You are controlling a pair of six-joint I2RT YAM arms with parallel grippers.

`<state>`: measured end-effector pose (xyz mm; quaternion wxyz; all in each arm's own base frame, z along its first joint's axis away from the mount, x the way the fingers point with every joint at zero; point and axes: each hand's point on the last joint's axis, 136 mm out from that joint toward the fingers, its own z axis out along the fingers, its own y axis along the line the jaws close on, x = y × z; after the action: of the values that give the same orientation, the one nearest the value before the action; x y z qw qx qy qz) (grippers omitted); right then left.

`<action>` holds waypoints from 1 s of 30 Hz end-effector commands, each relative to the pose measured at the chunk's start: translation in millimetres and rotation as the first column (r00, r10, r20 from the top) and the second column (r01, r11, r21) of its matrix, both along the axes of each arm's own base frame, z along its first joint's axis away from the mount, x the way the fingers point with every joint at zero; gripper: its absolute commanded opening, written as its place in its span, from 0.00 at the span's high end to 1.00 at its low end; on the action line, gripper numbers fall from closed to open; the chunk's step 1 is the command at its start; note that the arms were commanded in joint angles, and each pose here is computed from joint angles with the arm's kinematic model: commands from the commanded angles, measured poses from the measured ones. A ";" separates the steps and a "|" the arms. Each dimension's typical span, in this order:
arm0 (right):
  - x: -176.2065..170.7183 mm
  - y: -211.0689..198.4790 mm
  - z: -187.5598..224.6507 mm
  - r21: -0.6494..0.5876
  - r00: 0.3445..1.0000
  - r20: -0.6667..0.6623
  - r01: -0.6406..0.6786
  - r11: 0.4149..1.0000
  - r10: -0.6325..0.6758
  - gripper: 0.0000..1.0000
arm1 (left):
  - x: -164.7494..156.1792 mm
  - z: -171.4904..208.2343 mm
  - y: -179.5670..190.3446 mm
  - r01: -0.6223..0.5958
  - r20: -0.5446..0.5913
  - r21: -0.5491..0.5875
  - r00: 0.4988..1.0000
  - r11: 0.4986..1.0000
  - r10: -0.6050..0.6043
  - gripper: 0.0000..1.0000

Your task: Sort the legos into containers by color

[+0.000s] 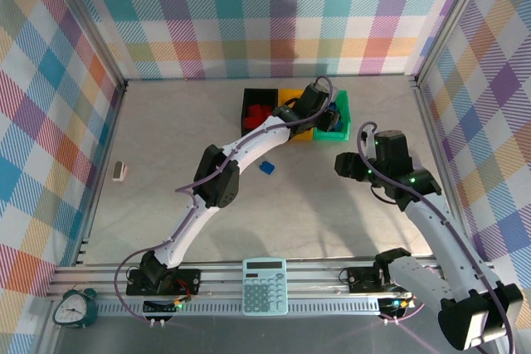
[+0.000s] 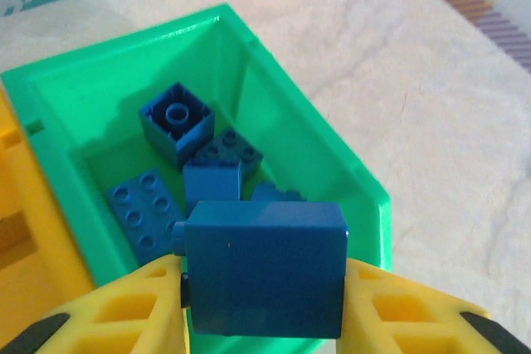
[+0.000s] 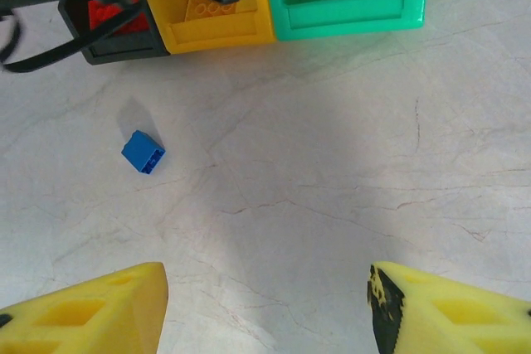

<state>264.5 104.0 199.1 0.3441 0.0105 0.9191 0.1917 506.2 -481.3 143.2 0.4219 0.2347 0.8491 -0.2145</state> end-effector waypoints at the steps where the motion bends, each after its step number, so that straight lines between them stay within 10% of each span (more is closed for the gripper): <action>1: -11.3 0.9 -4.4 0.017 0.999 -0.034 -0.008 1.000 0.009 0.35 | 24.9 39.4 -13.4 -0.047 0.117 -0.143 0.991 0.989 0.065 0.61; 4: -13.0 1.5 -4.8 0.020 0.999 -0.039 -0.012 1.000 0.013 0.34 | 34.2 40.8 -12.7 -0.071 0.136 -0.157 0.986 0.985 0.093 0.38; 15: -8.7 9.2 -7.8 0.026 0.998 -0.028 -0.057 0.998 0.058 0.34 | 12.4 92.5 13.7 -0.033 0.169 -0.129 0.984 0.991 0.054 0.38; 30: 22.3 106.7 -56.9 -0.138 0.902 -0.060 -0.431 0.892 0.427 0.33 | -95.5 117.2 207.7 -0.237 0.073 0.059 0.970 0.970 0.232 0.37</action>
<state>270.6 184.8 132.4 0.2472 -0.1444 0.9374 0.1985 428.4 -299.5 285.8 0.5005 0.1585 0.8356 -0.1619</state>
